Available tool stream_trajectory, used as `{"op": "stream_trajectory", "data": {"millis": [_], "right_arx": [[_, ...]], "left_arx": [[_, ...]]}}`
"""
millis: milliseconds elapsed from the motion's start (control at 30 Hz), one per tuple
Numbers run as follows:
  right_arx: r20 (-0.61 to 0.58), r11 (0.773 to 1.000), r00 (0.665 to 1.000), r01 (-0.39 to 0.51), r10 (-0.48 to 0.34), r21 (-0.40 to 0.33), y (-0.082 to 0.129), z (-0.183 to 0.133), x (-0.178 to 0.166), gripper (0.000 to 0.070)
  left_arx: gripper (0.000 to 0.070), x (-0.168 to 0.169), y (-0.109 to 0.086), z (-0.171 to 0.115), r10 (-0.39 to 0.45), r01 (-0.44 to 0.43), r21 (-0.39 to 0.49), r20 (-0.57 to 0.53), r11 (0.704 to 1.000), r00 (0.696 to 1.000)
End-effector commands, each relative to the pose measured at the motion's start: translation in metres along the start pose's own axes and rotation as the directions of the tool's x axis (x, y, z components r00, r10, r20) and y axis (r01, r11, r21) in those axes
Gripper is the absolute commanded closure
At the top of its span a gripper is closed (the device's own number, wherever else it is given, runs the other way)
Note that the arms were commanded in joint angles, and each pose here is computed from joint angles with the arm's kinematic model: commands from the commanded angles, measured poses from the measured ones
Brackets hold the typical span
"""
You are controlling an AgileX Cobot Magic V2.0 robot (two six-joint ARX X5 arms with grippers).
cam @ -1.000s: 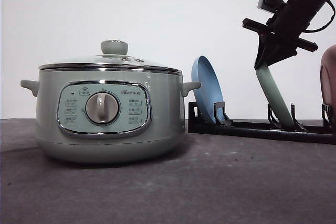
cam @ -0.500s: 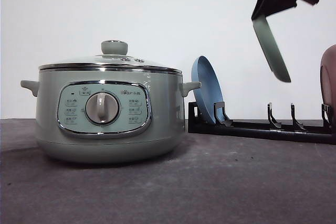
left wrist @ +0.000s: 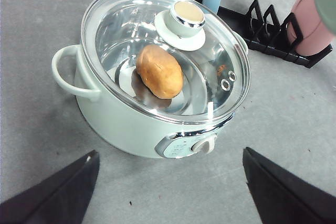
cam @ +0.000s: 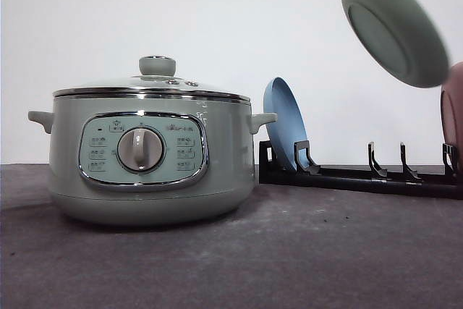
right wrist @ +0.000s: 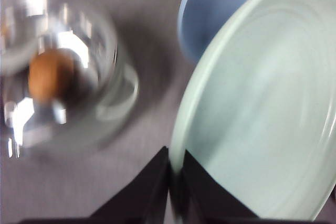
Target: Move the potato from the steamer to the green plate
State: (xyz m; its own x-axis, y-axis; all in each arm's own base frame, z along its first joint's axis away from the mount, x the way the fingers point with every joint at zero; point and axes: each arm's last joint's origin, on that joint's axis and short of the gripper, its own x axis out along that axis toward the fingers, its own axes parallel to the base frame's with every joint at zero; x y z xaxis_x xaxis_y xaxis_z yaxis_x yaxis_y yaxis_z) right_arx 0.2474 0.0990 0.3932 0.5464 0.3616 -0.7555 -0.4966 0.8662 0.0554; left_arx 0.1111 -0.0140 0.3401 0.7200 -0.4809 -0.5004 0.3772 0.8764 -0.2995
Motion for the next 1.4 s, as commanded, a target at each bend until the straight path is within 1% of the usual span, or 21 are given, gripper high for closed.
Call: {"op": "stream_trajectory", "data": {"millis": [0,167,300,400,500,567,800,933,1167,1267,1367], "right_arx": [[-0.043,0.995,0.999,0.001,-0.005,-0.099,0.014,-0.001,0.002,0.0696],[-0.166,0.975,0.986,-0.006,-0.032,-0.221,0.052,-0.019,0.019,0.0696],[-0.251,0.958,0.965,0.006,-0.081,-0.288,0.078,-0.042,0.040,0.0696],[-0.298,0.941,0.949,-0.001,-0.106,-0.339,0.093,-0.061,0.055,0.0696],[-0.321,0.920,0.936,0.008,-0.145,-0.393,0.107,-0.080,0.067,0.0696],[-0.331,0.907,0.931,-0.001,-0.152,-0.420,0.115,-0.091,0.074,0.0696],[-0.344,0.874,0.931,-0.062,-0.123,-0.482,0.139,-0.119,0.092,0.0696],[-0.361,0.862,0.926,-0.090,-0.112,-0.499,0.148,-0.131,0.104,0.0696],[-0.416,0.855,0.901,-0.120,-0.119,-0.504,0.155,-0.148,0.130,0.0696],[-0.448,0.857,0.888,-0.151,-0.100,-0.492,0.157,-0.155,0.141,0.0696],[-0.473,0.860,0.875,-0.161,-0.102,-0.484,0.158,-0.160,0.150,0.0695]], "left_arx": [[0.0143,-0.003,-0.002,0.006,-0.007,0.007,0.032,0.026,0.999,1.000],[0.0143,-0.003,-0.002,0.006,-0.007,0.007,0.031,0.026,0.999,1.000],[0.0143,-0.003,-0.002,0.006,-0.007,0.007,0.031,0.025,0.999,1.000],[0.0143,-0.003,-0.002,0.006,-0.007,0.007,0.031,0.025,0.999,1.000],[0.0143,-0.003,-0.002,0.006,-0.007,0.007,0.032,0.026,0.999,1.000],[0.0143,-0.003,-0.002,0.006,-0.007,0.007,0.032,0.025,0.999,1.000],[0.0143,-0.003,-0.002,0.006,-0.007,0.007,0.031,0.025,0.999,1.000],[0.0143,-0.003,-0.002,0.006,-0.007,0.007,0.031,0.025,0.999,1.000],[0.0143,-0.003,-0.002,0.006,-0.007,0.007,0.031,0.025,0.999,1.000],[0.0143,-0.003,-0.002,0.006,-0.007,0.007,0.031,0.025,0.999,1.000],[0.0143,-0.003,-0.002,0.006,-0.007,0.007,0.031,0.025,0.999,1.000]]}}
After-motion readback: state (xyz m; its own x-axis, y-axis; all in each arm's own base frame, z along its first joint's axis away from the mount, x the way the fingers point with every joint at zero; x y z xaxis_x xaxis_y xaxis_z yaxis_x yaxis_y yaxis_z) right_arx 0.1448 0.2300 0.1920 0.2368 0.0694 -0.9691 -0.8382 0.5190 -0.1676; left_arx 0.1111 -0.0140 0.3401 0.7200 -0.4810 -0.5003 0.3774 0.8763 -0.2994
